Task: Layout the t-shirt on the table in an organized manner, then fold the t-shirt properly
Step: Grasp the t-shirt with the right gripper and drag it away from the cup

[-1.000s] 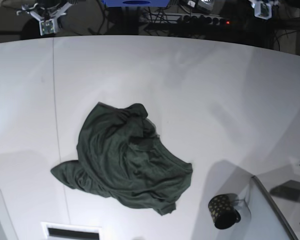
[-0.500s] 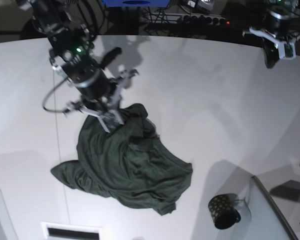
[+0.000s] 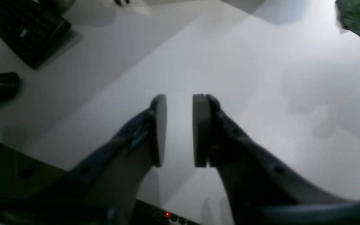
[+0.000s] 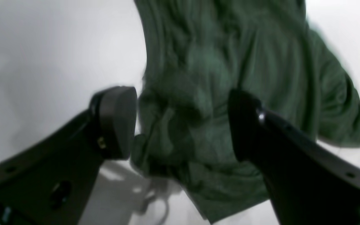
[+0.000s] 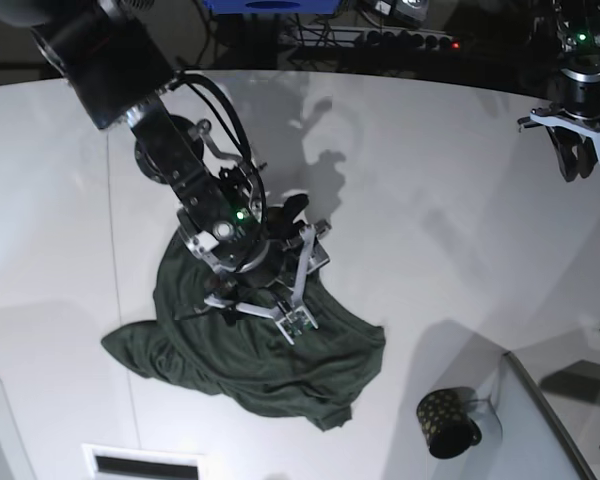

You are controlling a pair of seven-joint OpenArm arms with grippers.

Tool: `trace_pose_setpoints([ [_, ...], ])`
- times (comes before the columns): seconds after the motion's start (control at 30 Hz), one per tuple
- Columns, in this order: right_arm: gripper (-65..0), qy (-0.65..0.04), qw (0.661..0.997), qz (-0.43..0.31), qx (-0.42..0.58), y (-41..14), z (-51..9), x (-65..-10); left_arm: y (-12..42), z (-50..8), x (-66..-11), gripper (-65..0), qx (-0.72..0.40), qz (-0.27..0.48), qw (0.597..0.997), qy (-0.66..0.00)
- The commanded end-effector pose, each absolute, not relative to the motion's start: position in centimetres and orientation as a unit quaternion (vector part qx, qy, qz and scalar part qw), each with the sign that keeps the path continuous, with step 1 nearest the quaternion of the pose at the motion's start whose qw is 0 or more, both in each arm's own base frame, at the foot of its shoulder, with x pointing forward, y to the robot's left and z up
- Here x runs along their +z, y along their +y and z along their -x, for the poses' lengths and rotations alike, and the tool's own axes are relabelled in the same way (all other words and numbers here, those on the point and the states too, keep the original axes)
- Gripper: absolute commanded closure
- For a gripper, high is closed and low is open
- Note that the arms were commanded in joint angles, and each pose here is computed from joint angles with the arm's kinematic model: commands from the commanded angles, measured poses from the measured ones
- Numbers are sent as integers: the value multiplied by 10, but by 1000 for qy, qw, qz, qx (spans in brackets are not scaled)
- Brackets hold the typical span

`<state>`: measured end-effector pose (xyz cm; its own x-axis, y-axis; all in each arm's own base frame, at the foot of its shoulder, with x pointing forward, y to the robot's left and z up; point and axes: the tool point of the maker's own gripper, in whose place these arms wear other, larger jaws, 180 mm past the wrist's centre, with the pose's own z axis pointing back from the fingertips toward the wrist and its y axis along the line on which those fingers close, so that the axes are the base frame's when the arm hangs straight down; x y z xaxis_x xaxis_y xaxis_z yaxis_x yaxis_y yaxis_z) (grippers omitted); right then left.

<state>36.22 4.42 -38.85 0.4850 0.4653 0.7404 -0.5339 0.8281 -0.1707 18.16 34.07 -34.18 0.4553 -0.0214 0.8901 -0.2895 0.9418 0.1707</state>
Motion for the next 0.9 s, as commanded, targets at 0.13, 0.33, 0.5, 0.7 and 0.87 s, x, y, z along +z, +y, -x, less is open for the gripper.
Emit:
trace_pose_setpoints([
  [0.13, -431, -413, 864, -22, 288, 32, -381, -405, 343, -186, -332, -155, 75, -155, 830, -530],
  [0.33, -272, -400, 869, -21, 289, 34, -383, -415, 347, -189, -335, -155, 82, -156, 829, -531],
  [0.5, 0, -395, 872, -25, 288, 37, -380, -416, 347, -192, -334, -155, 82, -156, 828, -533],
  [0.7, 0, -417, 862, -46, 283, 45, -357, -392, 347, -191, -335, -151, 82, -156, 828, -532],
  [0.87, 0, -416, 863, -48, 283, 27, -317, -364, 348, -189, -335, -150, 79, -160, 830, -529],
])
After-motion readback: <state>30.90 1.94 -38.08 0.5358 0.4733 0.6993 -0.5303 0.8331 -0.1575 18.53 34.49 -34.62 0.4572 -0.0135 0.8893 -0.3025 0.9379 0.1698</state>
